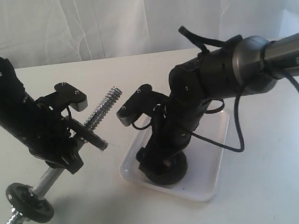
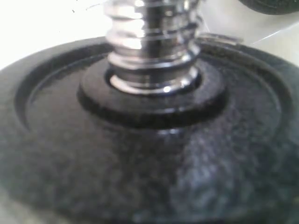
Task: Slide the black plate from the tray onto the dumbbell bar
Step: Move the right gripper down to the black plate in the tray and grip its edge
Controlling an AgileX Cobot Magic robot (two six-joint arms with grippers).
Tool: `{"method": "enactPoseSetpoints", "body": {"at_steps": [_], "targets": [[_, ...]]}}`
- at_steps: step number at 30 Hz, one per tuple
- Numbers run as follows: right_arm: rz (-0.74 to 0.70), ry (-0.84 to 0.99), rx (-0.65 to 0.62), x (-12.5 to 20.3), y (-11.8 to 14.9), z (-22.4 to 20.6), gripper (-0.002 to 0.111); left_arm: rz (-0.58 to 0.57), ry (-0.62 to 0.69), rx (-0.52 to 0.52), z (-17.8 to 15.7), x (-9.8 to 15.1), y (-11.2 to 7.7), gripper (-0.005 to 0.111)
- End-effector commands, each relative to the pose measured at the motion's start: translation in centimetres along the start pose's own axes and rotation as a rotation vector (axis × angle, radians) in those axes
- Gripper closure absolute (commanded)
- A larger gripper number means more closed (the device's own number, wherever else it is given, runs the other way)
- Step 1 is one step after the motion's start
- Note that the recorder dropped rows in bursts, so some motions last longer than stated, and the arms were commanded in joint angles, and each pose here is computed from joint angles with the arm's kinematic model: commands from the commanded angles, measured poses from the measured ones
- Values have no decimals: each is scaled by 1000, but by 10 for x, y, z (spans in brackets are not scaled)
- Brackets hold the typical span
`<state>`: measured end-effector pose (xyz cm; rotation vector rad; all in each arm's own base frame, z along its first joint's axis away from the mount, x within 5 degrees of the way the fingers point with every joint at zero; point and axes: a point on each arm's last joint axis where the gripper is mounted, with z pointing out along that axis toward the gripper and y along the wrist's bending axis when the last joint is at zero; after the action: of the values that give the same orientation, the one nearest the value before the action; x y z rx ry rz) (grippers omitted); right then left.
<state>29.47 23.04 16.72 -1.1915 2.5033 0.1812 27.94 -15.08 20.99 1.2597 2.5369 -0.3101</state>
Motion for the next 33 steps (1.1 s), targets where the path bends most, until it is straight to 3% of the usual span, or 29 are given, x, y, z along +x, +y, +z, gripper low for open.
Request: {"method": "enactPoseSetpoints", "body": {"at_steps": [1,33], "targets": [[27,55,-7,0,1,7,20,-26,-104,-5,-21,-10,-4,106],[74,189,-47,13,4,41,20,-31,-104,-2,-21,-10,-5,106]]}}
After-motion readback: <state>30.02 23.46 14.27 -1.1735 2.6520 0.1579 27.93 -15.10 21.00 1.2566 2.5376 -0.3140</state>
